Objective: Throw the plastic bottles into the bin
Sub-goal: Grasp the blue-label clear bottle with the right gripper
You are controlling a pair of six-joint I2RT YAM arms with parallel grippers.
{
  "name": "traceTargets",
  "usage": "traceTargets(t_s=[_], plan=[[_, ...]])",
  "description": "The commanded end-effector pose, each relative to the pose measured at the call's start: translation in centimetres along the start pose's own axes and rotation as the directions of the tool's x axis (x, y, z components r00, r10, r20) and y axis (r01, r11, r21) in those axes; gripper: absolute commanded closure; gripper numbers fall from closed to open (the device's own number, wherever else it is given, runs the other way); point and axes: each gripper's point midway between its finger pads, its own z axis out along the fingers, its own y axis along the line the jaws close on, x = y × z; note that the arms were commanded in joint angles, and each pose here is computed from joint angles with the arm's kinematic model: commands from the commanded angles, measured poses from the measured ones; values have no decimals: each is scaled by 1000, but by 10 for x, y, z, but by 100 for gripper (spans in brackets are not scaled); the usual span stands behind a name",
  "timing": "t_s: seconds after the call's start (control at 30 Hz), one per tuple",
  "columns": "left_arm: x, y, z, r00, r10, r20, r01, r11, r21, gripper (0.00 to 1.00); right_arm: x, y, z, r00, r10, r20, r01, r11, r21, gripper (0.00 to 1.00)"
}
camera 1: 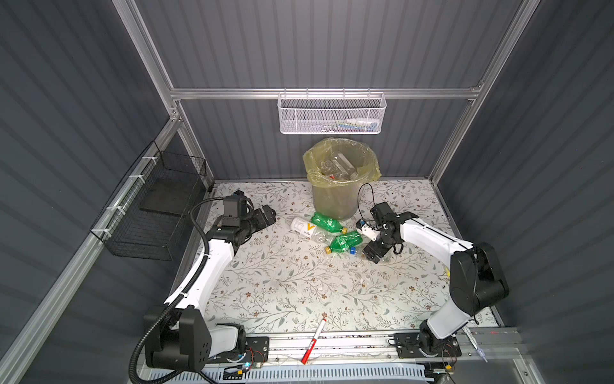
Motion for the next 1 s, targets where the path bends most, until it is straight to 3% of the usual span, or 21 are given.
traceTargets(t_s=[0.0,0.2,0.5,0.73,0.8,0.87,0.97], plan=[[4,-1,3,1000,-2,-17,2,1000,18,0,-7,5,11,998,-58,1,58,998,-32,2],[4,0,4,1000,-2,-19,2,1000,11,0,-4,19,25,999,-38,-5,37,994,-105,7],[8,3,8,999,-14,-29,14,1000,11,0,4,26,24,999,29,16,-27,994,-108,40],[9,2,6,1000,-12,-28,13,1000,13,0,7,28,-13,975,196,106,-185,977,-107,43],[12,4,7,999,-18,-30,18,1000,15,0,9,17,-28,931,329,155,-315,943,-109,42],[16,4,9,999,-26,-40,27,999,24,0,15,4,-45,854,479,206,-464,878,-117,42],[22,3,16,997,-43,-62,46,998,46,0,30,-7,-63,657,704,270,-673,709,-210,42]])
